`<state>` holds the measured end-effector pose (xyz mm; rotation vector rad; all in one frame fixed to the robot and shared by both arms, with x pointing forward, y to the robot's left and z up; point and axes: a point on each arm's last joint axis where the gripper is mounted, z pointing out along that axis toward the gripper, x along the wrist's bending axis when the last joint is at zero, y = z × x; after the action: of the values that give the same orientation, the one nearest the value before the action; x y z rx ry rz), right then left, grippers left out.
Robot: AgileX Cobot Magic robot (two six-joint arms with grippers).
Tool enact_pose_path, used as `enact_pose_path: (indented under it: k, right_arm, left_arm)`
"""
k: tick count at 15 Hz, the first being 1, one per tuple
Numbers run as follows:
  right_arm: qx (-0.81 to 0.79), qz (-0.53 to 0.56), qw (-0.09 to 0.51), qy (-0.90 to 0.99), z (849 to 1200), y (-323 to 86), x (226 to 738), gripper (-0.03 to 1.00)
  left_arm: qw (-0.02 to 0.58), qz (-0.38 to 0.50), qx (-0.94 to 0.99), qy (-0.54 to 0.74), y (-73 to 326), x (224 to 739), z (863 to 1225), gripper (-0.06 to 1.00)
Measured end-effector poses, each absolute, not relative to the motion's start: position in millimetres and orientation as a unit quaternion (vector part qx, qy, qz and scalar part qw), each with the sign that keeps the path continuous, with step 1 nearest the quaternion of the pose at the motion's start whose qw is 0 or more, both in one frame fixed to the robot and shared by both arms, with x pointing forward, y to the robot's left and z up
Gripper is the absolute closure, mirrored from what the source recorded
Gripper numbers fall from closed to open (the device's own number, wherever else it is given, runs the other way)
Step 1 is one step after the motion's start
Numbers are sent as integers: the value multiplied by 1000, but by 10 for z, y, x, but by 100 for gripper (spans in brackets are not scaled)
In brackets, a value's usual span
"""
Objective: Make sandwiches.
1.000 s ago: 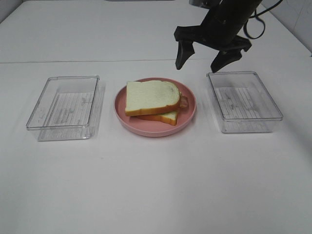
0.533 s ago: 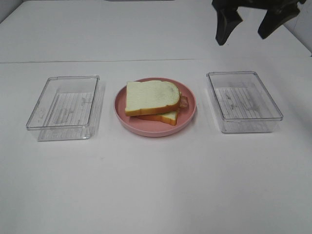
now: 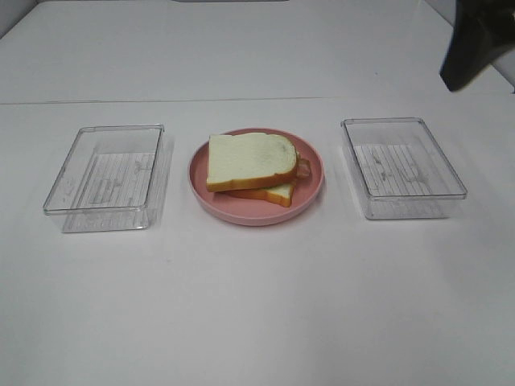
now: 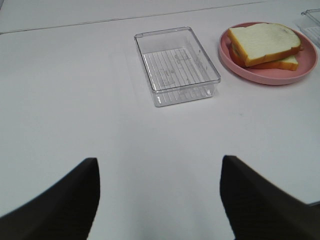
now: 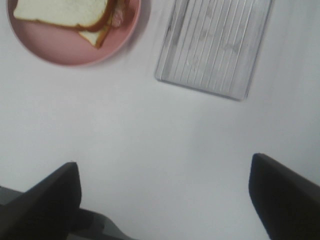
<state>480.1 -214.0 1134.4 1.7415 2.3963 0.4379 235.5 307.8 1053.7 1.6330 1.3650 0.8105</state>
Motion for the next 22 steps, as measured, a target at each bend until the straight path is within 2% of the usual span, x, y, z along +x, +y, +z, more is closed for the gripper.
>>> enact_pose_path:
  k: [5, 7, 10, 11, 16, 22]
  right_arm:
    - [578, 131, 64, 803, 10886, -2520, 3650, 12]
    - [574, 143, 73, 803, 10776, -2609, 3381, 12]
    - [555, 200, 118, 799, 10607, -2767, 2902, 12]
    - [535, 248, 158, 792, 10540, -2848, 2657, 12]
    - [500, 366, 253, 743, 10469, -2960, 2337, 12]
    - [495, 381, 266, 735, 10457, -2973, 2304, 12]
  left_arm:
    - [421, 319, 662, 532, 3055, 2349, 10536, 29]
    - [421, 319, 665, 528, 3052, 2348, 10535, 29]
    - [421, 319, 666, 527, 3049, 2348, 10535, 29]
    - [421, 319, 666, 527, 3049, 2348, 10535, 29]
    - [421, 319, 666, 527, 3049, 2348, 10535, 29]
    - [421, 319, 666, 527, 3049, 2348, 10535, 29]
